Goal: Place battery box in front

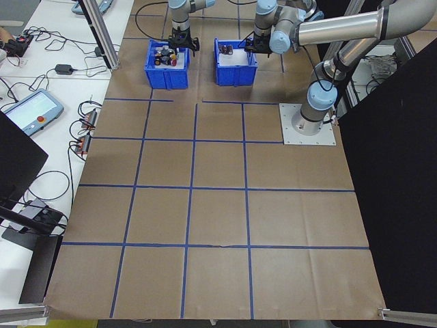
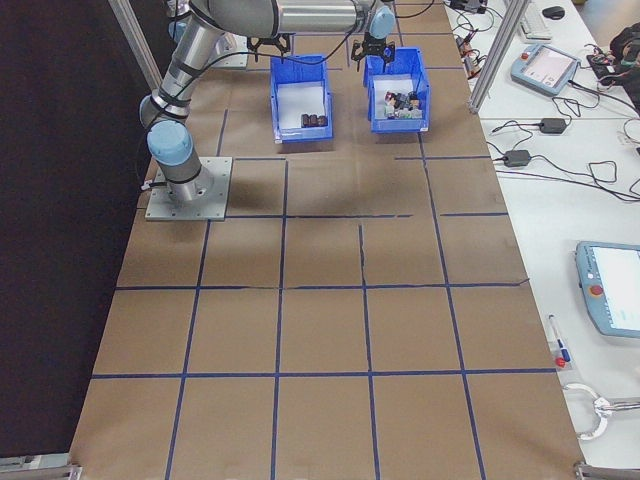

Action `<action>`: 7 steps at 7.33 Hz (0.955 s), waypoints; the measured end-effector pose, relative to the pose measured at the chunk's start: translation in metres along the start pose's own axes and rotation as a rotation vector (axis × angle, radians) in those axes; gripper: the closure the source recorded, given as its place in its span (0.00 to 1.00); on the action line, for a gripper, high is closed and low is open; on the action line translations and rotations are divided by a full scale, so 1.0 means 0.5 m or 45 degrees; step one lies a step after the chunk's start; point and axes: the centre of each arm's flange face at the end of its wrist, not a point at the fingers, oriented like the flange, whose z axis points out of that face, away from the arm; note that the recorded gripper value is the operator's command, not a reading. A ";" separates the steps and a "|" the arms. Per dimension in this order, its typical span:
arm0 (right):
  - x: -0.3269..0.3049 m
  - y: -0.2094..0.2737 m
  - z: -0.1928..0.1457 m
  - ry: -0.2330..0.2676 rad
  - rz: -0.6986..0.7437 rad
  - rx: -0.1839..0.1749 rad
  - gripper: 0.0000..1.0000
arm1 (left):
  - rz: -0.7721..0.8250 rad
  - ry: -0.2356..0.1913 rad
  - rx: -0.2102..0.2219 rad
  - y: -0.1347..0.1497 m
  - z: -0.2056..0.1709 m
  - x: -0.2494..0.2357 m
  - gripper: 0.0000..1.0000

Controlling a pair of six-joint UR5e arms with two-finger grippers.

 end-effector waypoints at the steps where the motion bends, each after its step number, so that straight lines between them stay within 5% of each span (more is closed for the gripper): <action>1: -0.002 0.001 0.018 -0.002 -0.003 -0.001 0.06 | -0.007 0.025 0.013 0.004 0.006 0.008 0.00; 4: 0.002 0.002 0.032 0.024 -0.003 0.015 0.82 | -0.014 0.037 0.064 0.026 0.043 0.010 0.00; 5: 0.005 0.005 0.025 0.033 0.000 0.020 0.96 | -0.016 0.027 0.067 0.038 0.057 0.003 0.00; 7: 0.013 0.013 0.009 0.048 -0.007 0.029 1.00 | -0.022 0.008 0.072 0.047 0.073 0.000 0.00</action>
